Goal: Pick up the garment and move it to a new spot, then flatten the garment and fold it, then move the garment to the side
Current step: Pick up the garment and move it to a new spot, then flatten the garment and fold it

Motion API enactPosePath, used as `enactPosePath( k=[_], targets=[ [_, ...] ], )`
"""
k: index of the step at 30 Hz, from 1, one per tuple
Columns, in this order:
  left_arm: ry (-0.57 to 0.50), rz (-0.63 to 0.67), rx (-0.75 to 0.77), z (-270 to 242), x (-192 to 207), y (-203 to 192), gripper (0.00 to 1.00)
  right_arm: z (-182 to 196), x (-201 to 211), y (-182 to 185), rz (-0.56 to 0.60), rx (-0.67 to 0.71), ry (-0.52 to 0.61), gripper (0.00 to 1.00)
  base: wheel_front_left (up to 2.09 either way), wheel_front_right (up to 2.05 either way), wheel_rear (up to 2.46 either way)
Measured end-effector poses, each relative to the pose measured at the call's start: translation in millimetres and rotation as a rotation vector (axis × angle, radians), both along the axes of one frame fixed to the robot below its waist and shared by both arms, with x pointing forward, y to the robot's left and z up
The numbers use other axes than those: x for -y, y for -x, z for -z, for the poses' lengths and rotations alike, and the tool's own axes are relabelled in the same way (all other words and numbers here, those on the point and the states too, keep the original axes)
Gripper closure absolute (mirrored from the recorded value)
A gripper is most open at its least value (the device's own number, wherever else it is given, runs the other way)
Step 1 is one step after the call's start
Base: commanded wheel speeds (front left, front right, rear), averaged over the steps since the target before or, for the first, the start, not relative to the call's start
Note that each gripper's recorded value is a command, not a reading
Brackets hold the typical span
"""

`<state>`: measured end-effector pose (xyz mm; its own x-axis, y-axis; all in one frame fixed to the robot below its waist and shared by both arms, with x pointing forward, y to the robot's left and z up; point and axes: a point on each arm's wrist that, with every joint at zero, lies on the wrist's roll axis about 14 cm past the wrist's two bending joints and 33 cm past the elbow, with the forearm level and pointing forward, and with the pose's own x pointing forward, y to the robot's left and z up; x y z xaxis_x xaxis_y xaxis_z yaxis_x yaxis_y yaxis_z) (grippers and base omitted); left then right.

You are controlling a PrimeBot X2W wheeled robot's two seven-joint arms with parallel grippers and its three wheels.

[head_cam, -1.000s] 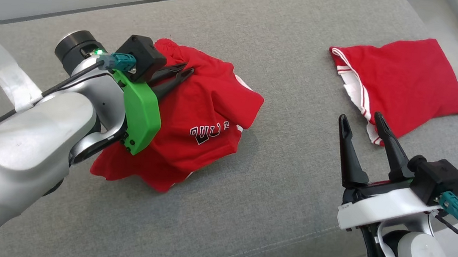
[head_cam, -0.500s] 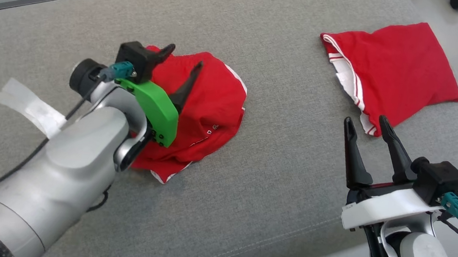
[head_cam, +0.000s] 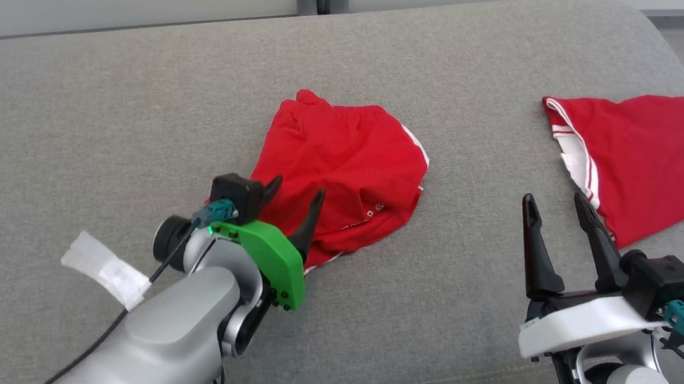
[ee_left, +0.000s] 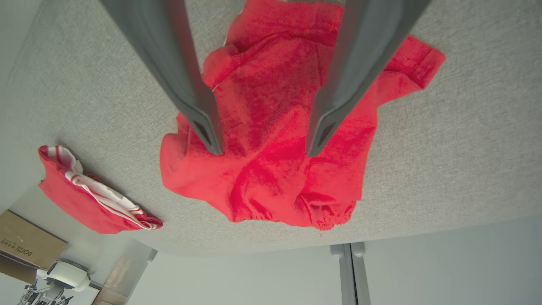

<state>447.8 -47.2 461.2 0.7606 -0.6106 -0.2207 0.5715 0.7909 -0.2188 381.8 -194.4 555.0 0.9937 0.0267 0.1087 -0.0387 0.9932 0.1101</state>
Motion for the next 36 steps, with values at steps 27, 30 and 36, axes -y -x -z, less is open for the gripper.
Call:
enactPosePath(
  k=[27,30,36],
  targets=[
    [0.068,-0.22,-0.209,51,-28,-14,1.0,-3,24,9,0.074,-0.012,0.035,0.0,0.0,0.0,0.0],
    [0.031,-0.176,-0.142,43,-24,-24,1.0,-2,28,9,0.085,-0.016,0.038,0.0,0.0,0.0,0.0],
    [-0.149,-0.094,0.091,11,-33,-62,1.0,0,29,10,0.091,-0.023,0.037,0.0,0.0,0.0,0.0]
  ],
)
